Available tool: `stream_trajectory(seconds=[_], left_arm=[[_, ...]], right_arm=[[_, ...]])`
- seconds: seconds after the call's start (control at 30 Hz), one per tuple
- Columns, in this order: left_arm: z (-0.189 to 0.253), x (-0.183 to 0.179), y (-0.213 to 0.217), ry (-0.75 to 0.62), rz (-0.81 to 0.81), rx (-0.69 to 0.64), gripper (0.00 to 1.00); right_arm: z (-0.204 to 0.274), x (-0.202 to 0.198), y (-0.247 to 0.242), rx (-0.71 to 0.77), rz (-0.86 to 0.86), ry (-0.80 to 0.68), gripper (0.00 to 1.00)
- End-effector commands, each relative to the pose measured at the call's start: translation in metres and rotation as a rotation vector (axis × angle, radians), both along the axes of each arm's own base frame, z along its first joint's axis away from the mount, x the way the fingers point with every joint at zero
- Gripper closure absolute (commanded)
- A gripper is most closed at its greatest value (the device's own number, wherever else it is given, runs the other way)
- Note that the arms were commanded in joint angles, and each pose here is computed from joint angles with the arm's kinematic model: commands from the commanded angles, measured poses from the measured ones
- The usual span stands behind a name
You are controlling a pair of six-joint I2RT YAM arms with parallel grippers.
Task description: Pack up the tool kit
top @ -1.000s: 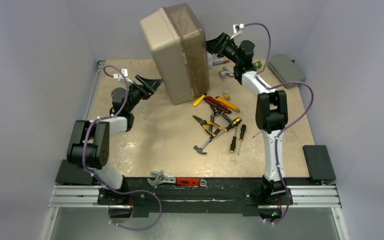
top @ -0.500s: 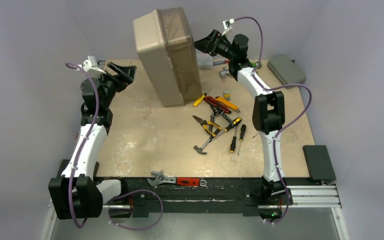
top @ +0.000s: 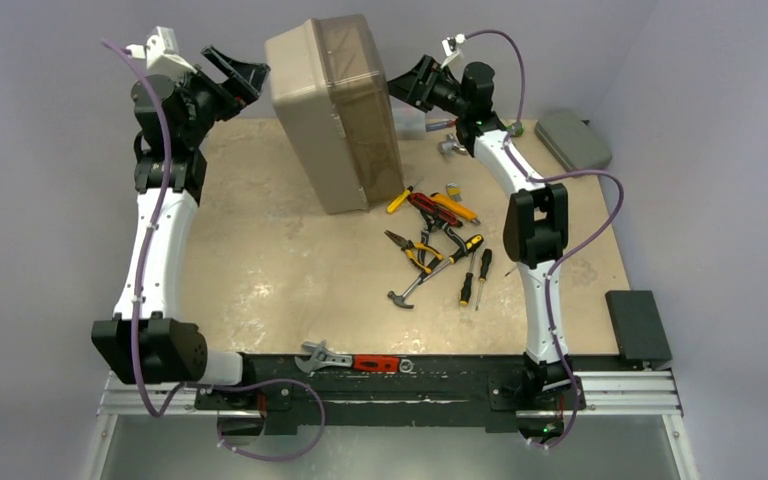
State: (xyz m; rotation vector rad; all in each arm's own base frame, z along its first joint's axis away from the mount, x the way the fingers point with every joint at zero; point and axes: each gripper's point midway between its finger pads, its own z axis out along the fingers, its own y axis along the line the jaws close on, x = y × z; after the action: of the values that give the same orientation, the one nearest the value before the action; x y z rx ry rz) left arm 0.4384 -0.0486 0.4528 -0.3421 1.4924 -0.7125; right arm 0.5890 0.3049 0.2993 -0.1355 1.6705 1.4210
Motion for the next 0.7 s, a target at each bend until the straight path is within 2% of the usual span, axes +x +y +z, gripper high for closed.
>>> stream_trajectory(seconds=[0.0,0.2,0.33,0.57,0.67], left_arm=[[-0.033,0.022,-0.024,0.127,-0.138,-0.042,0.05],[-0.072,0.039,-0.015,0.236,-0.110,-0.050,0.07],[-0.101,0.043,-0.001,0.288,-0.088,-0.132,0.10],[-0.164,0.017,0.064,0.376,0.087,-0.236,0.14],[-0.184,0.008,0.080,0.338,0.100,-0.310,0.16]], right_arm=[[0.032,-0.016,0.027,-0.014,0.028,-0.082,0.10],[0.025,-0.023,0.047,-0.096,0.005,-0.078,0.09],[0.025,-0.032,0.065,-0.151,-0.004,-0.092,0.09],[0.012,-0.053,0.091,-0.263,-0.013,-0.110,0.09],[0.010,-0.061,0.099,-0.270,-0.005,-0.113,0.09]])
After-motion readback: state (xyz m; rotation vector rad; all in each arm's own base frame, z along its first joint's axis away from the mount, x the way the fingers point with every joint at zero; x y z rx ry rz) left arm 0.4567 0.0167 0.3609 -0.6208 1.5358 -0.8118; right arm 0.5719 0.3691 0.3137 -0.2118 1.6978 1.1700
